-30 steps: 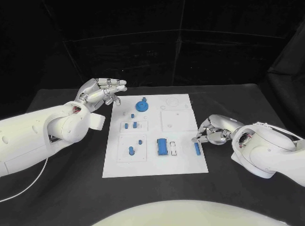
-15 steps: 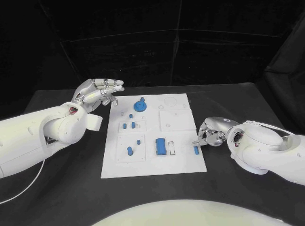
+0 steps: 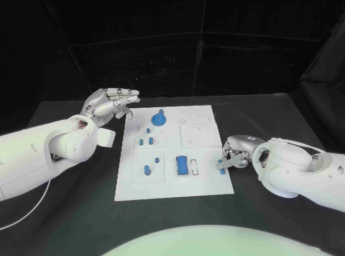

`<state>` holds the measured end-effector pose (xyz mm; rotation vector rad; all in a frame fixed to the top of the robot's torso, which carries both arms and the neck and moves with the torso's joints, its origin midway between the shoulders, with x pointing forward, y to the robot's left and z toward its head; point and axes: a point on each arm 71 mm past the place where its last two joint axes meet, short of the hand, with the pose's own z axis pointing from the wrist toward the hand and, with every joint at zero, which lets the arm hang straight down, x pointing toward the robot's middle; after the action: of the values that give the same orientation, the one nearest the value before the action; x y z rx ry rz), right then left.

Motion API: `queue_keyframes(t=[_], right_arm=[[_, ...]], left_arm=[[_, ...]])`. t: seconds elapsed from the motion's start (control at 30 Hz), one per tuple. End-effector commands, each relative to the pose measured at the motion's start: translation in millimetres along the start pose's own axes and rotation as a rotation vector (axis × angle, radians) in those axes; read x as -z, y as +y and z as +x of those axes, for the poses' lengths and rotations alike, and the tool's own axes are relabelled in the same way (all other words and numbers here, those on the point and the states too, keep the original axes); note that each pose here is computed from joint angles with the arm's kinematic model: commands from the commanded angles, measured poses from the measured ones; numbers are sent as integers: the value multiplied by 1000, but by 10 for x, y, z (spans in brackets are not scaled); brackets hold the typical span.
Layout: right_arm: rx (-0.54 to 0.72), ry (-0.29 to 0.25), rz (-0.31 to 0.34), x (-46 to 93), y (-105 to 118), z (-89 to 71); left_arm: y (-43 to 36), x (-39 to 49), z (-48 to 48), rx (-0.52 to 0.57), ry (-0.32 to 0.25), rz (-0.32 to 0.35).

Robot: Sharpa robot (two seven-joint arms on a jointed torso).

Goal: Assemble the parts on the task board

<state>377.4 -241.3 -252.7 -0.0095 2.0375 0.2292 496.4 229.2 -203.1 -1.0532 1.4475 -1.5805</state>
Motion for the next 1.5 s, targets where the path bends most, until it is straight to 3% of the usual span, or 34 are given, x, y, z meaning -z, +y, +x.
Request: queue_keyframes(t=[0.03,0.47,0.8,1.5], right_arm=[[27,27,-8,2,33,39],[76,58,-29,-43,135,129],[116,44,-42,-61,212,151],[-199,-98,-90,157,341,11]], left_arm=[[-15,-4,1,5,4,10],[-13,-6,-3,5,5,8],[-11,-6,-5,5,5,8],[-5,-17,11,6,9,8]])
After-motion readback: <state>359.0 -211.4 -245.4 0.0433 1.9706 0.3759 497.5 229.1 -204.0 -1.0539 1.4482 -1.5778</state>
